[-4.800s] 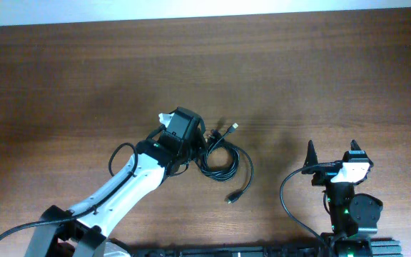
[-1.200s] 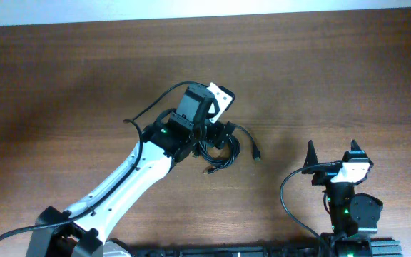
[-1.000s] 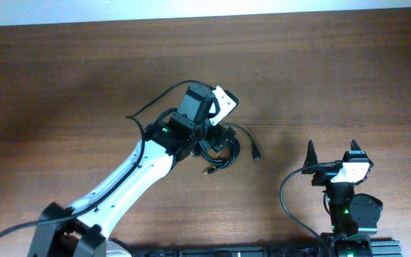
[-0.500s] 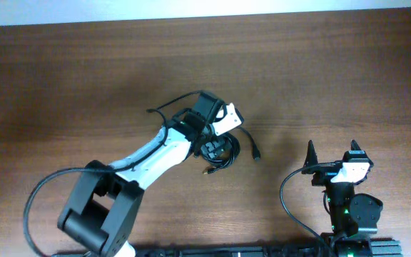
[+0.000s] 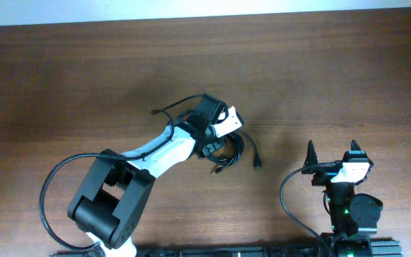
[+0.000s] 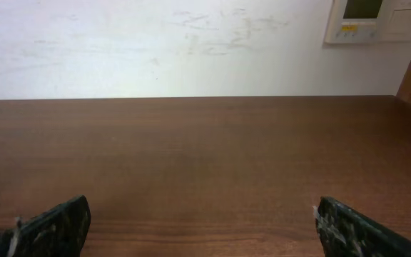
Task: Untangle cables
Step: 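Lift the gripped cable bundle up with the left gripper, then open the right gripper and move it toward the held bundle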
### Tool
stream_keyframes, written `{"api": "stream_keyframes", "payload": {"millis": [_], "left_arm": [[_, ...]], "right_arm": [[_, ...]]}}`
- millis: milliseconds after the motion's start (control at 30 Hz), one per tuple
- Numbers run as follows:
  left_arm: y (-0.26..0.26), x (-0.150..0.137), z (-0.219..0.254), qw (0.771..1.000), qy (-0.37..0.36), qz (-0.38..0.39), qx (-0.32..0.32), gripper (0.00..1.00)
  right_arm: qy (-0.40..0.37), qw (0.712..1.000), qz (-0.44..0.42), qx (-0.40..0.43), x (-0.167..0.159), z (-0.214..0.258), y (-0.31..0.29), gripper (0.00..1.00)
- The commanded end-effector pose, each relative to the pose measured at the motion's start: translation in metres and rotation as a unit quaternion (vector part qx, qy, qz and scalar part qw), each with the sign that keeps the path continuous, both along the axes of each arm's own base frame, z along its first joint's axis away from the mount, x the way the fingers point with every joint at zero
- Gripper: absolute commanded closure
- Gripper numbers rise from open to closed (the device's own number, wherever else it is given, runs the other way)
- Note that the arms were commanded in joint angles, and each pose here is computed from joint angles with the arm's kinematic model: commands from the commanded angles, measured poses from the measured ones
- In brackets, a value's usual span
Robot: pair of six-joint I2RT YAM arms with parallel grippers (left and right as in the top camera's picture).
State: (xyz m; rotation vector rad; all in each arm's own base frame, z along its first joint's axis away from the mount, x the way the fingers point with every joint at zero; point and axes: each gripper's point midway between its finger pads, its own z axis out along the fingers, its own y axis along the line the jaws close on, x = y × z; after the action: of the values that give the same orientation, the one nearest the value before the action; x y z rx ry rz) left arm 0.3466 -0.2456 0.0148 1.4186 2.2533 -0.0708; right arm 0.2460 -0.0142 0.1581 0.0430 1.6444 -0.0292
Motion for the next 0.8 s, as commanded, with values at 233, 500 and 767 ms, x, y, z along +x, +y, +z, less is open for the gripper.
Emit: {"api": "stream_keyframes", "payload": {"millis": [233,500,767], "left_arm": [[0.019,0.036,0.111,0.972,-0.115,0.187,-0.084,1.0],[0.079,0.018,0.151,0.832,-0.05,0.505,-0.223,1.0],[0.097,0.0,0.134,0.725,0.015,0.64,-0.254,1.0]], "right_arm": [[0.002,1.0,-0.011,0.004,-0.001,-0.002,-0.004,0.01],[0.002,1.0,-0.012,0.003,-0.001,-0.002,-0.004,0.01],[0.002,1.0,-0.031,0.002,-0.001,-0.003,-0.011,0.01]]}}
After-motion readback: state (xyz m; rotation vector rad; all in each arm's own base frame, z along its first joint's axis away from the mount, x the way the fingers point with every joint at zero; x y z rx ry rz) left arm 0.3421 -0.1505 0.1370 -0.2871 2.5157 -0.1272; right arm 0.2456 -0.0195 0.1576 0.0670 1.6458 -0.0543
